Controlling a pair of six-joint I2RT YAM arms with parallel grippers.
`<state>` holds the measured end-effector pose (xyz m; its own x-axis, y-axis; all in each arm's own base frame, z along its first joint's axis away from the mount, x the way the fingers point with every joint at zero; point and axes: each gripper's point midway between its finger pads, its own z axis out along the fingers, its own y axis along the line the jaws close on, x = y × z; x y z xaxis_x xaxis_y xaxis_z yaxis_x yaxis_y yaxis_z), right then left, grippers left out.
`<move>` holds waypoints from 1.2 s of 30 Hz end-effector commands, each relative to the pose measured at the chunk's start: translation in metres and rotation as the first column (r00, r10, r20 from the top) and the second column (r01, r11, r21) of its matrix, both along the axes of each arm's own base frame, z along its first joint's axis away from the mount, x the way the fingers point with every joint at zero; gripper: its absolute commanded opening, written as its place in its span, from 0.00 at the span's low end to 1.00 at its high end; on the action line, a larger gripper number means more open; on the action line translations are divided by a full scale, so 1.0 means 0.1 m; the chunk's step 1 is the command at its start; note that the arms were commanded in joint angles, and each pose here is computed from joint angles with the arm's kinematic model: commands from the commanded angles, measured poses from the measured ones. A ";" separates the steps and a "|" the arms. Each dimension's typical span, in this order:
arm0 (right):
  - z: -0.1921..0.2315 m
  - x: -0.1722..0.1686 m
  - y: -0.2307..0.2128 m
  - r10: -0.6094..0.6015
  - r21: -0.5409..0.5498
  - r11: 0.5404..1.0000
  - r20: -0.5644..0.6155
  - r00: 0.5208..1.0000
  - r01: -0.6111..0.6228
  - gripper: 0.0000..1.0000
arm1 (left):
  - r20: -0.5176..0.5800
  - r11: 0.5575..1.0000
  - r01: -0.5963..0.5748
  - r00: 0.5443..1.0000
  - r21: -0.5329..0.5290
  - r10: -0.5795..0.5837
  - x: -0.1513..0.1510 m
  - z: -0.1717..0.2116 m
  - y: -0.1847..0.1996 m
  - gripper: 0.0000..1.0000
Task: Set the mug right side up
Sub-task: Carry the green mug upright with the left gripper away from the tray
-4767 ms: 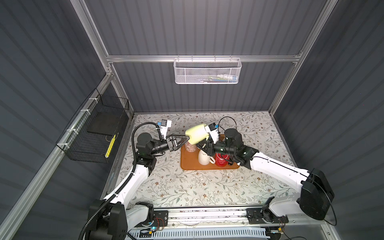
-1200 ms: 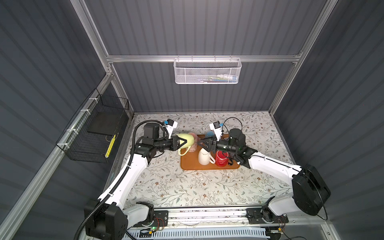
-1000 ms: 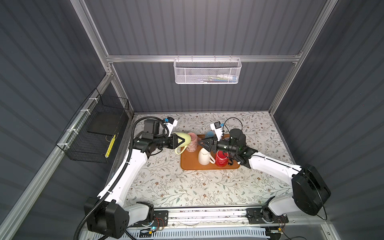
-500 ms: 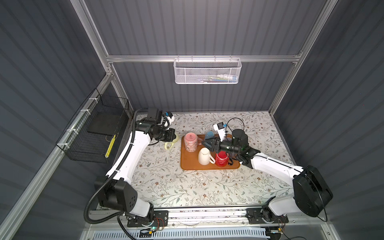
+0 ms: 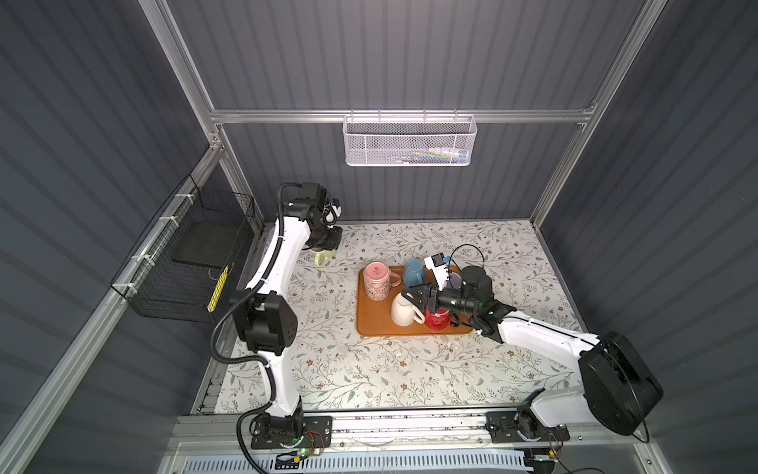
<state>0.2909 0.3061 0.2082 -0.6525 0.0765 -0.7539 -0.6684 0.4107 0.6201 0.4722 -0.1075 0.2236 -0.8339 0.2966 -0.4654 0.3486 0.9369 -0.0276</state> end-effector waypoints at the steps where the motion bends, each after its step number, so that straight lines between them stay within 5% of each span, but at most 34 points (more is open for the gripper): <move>1: 0.08 -0.04 0.00 0.017 0.027 0.999 0.018 1.000 -0.017 0.53 | 0.046 0.997 -0.002 0.999 0.082 -0.002 0.22 0.08 0.16 0.00; 15: 0.06 -0.08 0.00 0.010 -0.016 1.000 0.003 1.000 -0.009 0.53 | 0.047 0.990 -0.140 0.989 -0.019 0.141 0.89 -0.40 0.88 0.00; 36: -0.05 -0.08 0.29 0.043 -0.044 0.998 -0.038 0.998 -0.044 0.53 | -0.064 0.991 -0.113 0.991 0.073 0.118 0.95 -1.08 1.13 0.00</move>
<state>0.2784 0.3314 0.1963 -0.6919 0.0089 -0.7220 -0.6560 0.4101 0.6337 0.5639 -0.0032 0.1029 -0.9115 0.1913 -0.3640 0.2148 0.9763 -0.0248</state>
